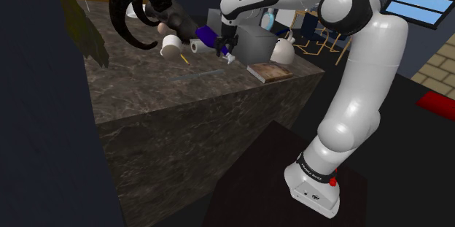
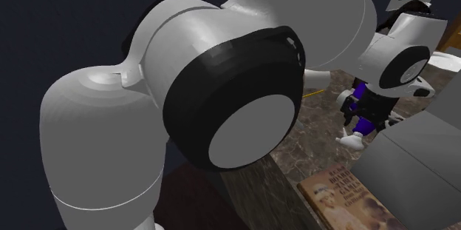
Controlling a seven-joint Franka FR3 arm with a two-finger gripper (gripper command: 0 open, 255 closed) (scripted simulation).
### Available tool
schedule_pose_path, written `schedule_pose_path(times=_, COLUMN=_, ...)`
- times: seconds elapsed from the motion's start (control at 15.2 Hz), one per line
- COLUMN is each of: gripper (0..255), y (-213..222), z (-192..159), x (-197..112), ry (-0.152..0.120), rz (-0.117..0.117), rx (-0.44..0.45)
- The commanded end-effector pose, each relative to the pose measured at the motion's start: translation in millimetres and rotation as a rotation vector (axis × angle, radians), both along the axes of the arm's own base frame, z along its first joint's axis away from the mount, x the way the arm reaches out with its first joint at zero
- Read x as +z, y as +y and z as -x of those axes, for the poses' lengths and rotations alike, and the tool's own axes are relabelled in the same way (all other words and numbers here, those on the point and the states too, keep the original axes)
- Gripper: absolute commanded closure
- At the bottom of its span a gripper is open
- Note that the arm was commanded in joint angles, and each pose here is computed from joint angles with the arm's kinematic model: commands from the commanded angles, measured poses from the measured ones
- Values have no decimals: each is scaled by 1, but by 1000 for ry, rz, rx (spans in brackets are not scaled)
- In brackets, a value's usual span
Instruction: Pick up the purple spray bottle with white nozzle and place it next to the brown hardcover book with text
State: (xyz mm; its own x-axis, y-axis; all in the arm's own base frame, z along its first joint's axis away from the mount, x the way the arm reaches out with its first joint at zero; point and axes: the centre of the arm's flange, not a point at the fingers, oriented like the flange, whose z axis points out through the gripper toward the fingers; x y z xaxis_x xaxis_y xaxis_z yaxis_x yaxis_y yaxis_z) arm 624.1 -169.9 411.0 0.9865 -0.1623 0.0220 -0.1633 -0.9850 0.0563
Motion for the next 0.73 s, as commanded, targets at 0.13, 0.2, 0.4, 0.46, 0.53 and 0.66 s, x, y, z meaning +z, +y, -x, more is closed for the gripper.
schedule_pose_path(times=0.13, gripper=0, y=-7, z=2, x=1, ry=-3, rz=7, rx=-12)
schedule_pose_path(times=0.2, gripper=0, y=-6, z=3, x=14, ry=-3, rz=7, rx=-12)
schedule_pose_path(times=0.4, gripper=0, y=-3, z=3, x=51, ry=-3, rz=7, rx=-12)
schedule_pose_path(times=0.46, gripper=0, y=-3, z=3, x=51, ry=-3, rz=7, rx=-12)
schedule_pose_path(times=0.53, gripper=0, y=-3, z=3, x=51, ry=-3, rz=7, rx=-12)
schedule_pose_path(times=0.66, gripper=0, y=-3, z=3, x=51, ry=-3, rz=7, rx=-12)
